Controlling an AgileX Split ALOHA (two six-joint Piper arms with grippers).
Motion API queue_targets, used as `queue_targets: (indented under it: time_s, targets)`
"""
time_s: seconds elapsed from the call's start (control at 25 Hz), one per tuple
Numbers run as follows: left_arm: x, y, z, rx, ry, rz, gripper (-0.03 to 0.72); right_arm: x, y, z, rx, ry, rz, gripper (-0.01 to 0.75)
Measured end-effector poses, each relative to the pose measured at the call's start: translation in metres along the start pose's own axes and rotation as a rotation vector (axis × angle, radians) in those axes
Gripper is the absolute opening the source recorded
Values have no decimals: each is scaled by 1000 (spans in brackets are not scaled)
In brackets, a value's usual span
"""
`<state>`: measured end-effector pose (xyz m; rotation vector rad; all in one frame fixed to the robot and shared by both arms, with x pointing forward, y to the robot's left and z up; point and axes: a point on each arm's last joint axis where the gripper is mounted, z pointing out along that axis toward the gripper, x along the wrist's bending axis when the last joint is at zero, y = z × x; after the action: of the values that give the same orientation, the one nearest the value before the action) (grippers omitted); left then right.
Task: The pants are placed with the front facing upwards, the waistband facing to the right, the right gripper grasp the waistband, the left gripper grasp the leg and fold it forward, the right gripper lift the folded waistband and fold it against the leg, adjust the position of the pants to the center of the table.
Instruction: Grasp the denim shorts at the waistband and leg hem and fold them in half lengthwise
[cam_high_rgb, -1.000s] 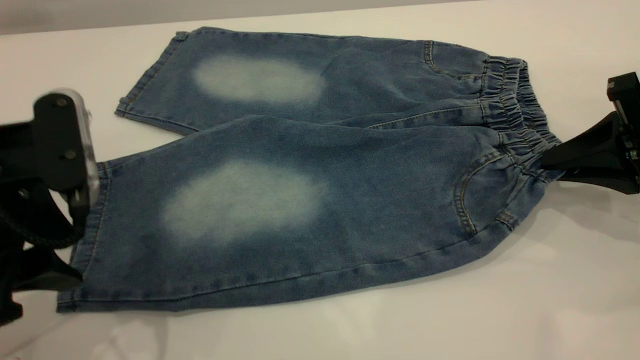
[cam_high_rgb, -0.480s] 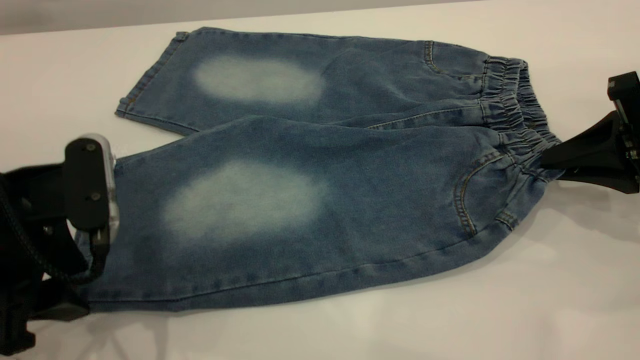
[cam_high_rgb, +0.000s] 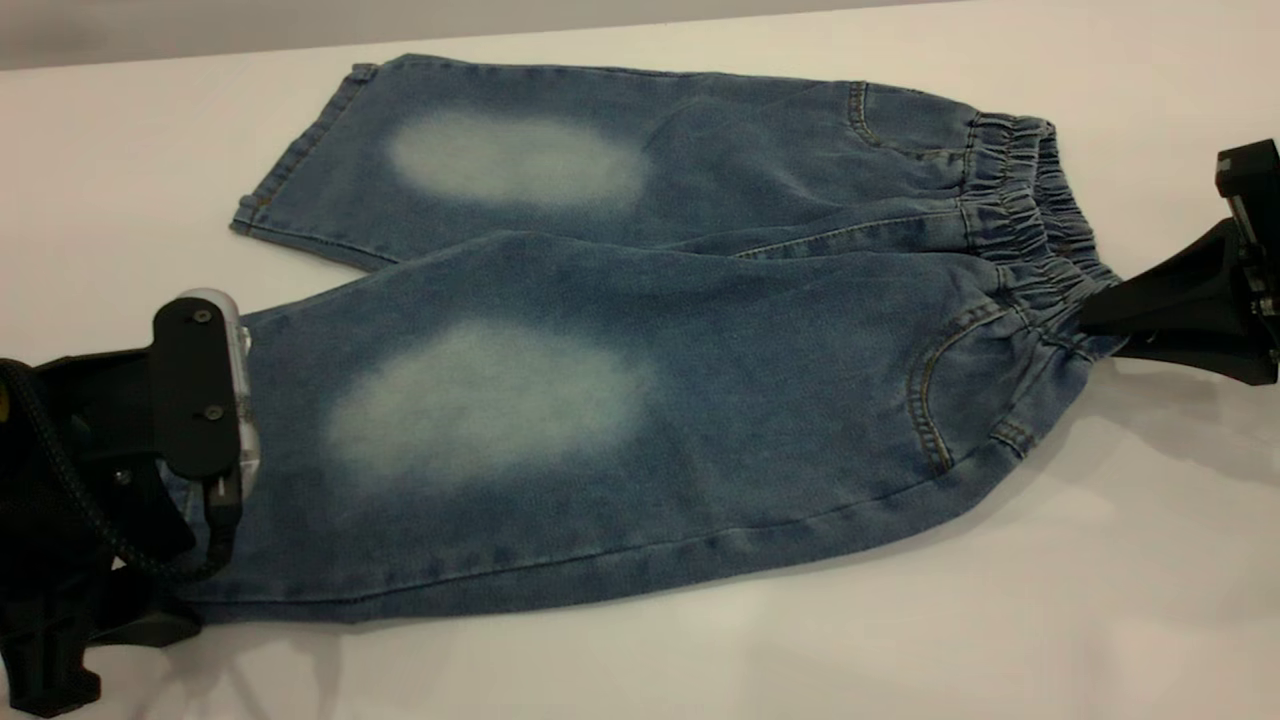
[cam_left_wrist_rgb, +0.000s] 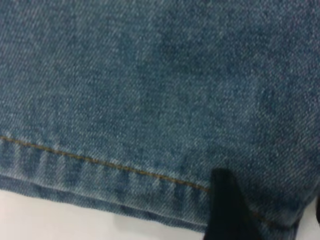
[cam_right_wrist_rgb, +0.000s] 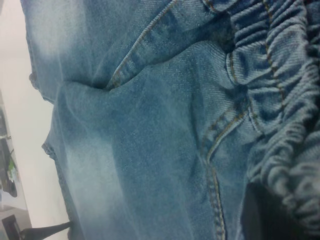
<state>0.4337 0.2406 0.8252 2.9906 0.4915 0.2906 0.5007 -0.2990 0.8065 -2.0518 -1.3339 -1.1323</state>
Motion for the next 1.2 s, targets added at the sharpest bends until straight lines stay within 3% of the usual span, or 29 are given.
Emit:
queue_targets:
  time_s: [0.12,0.4,0.84,1.2]
  targets:
    - [0,0,0,0,0,0,314,1,0,0,0,15,0,40]
    - [0,0,-1,1,-1,0,55,6,0,0,1,66,1,41]
    - [1,0,-26,-3,10,-12,46,2,-35,-4,62,65,97,41]
    - [-29,-21,-63,-53,81,-13,46,11,-79,-14,133,153,240,41]
